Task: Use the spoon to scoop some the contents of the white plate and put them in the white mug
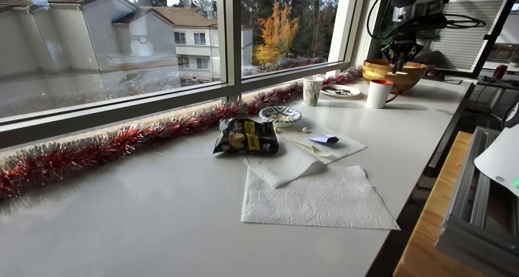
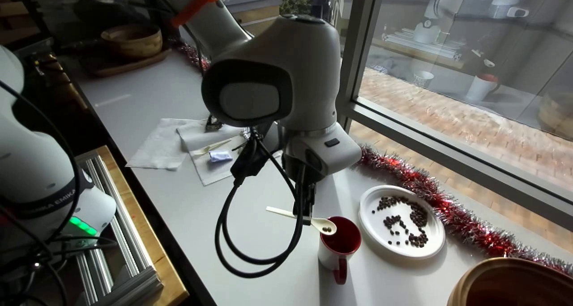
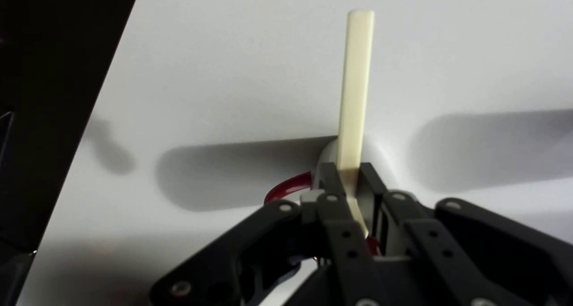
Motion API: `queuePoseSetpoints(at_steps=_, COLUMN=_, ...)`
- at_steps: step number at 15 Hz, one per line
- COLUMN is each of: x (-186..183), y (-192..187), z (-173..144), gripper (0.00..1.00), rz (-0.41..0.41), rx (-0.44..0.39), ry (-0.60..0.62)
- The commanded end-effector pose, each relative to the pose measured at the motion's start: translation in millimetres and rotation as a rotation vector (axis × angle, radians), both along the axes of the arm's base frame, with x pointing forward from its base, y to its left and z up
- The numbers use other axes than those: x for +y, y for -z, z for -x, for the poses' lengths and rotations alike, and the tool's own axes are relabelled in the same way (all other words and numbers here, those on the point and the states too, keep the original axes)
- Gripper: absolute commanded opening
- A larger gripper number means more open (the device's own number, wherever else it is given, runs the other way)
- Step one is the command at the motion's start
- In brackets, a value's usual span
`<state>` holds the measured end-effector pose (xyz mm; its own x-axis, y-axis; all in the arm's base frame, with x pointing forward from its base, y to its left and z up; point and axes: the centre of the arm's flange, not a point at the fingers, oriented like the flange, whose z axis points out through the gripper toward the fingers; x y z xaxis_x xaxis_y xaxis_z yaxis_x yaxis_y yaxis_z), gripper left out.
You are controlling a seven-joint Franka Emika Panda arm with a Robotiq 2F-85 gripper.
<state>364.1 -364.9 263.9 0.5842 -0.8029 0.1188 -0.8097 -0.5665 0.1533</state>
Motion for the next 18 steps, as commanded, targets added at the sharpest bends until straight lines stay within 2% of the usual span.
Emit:
queuePoseSetpoints(at_steps=1, x=-5.2, y=9.7, z=-18.5, gripper=0.04, rz=0.062, rx=0.085, ry=-0.021)
queuePoseSetpoints(at_steps=8, x=1.8, y=27.7, z=-34.4, gripper=0.04, rz=0.165, rx=0.148, ry=-0.078)
queuePoseSetpoints(at_steps=14, x=18.6, y=23.5, z=-43.4, gripper=0.04, rz=0.298, rx=0.182, ry=-0.116)
queuePoseSetpoints(at_steps=18, x=29.0, y=23.8, z=-48.2, gripper=0.04, rz=0.353, rx=0.206, ry=-0.166)
